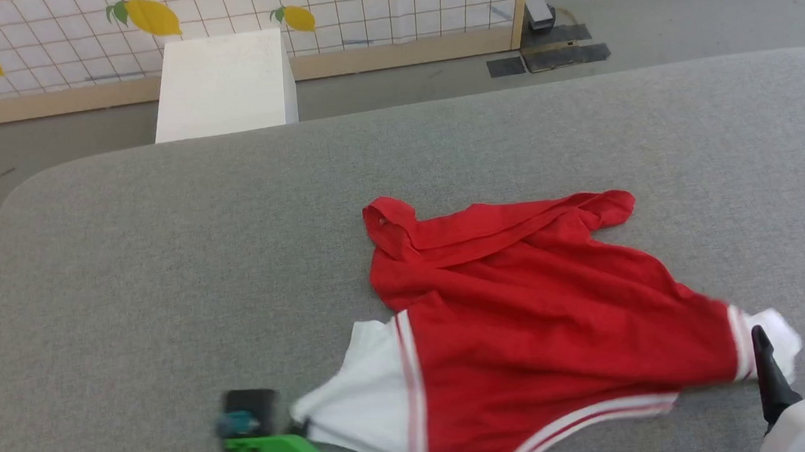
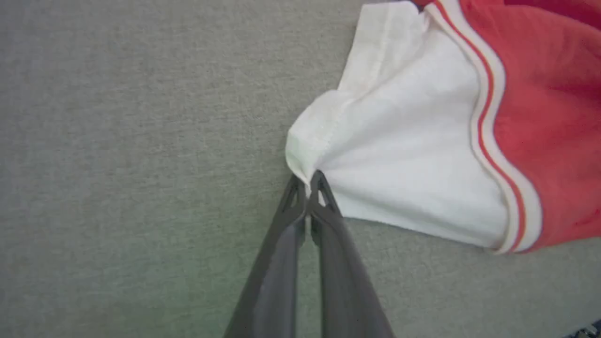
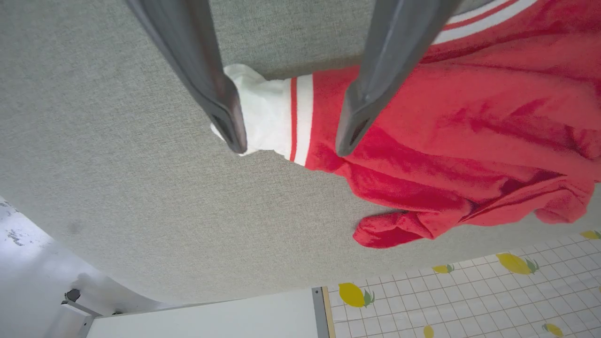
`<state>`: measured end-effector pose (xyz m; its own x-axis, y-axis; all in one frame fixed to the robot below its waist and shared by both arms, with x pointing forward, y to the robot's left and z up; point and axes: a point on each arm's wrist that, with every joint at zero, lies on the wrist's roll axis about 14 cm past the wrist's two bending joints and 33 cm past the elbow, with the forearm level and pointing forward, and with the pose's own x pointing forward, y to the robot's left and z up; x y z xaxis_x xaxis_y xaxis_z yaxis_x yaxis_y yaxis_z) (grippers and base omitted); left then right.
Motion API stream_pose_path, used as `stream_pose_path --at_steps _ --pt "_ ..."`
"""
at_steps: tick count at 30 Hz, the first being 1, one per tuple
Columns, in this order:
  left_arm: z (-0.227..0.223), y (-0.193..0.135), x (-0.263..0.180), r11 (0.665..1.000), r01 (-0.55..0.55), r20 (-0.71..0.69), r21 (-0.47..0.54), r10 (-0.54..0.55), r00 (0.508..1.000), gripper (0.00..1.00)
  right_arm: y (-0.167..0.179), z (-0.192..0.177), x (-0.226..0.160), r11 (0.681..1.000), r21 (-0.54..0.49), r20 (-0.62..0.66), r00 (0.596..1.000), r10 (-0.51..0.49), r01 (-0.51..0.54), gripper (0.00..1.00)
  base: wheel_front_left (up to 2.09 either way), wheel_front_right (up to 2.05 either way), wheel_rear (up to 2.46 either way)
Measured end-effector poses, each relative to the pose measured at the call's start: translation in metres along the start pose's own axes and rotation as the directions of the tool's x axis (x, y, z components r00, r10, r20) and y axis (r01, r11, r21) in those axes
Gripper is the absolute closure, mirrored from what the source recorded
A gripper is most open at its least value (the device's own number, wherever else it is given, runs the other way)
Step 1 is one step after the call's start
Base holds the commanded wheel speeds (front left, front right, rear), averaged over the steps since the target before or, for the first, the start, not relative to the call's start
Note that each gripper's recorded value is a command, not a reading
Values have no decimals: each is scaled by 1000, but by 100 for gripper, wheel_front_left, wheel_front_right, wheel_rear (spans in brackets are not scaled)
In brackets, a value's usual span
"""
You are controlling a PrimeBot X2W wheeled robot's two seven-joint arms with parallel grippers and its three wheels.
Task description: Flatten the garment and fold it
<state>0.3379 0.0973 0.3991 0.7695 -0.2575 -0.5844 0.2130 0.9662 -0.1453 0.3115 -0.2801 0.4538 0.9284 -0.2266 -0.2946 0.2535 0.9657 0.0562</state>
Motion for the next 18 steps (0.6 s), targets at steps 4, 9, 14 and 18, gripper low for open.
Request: stream_pose_path --at_steps 4,9,14,18 --pt "16 36 -3 993 -112 86 -25 113 990 100 -12 -4 0 999 8 -34 999 -34 34 0 0 0 0" --pt "16 45 -1 990 -135 90 -30 137 986 100 -18 -38 -1 998 30 -209 977 -50 57 0 0 0 0" --pt "10 46 1 990 -134 71 -38 137 988 100 -10 -74 -6 998 53 -403 915 -20 45 0 0 0 0" --pt "6 45 4 990 -128 60 -51 131 990 100 3 -85 -1 998 57 -483 875 16 13 0 0 0 0"
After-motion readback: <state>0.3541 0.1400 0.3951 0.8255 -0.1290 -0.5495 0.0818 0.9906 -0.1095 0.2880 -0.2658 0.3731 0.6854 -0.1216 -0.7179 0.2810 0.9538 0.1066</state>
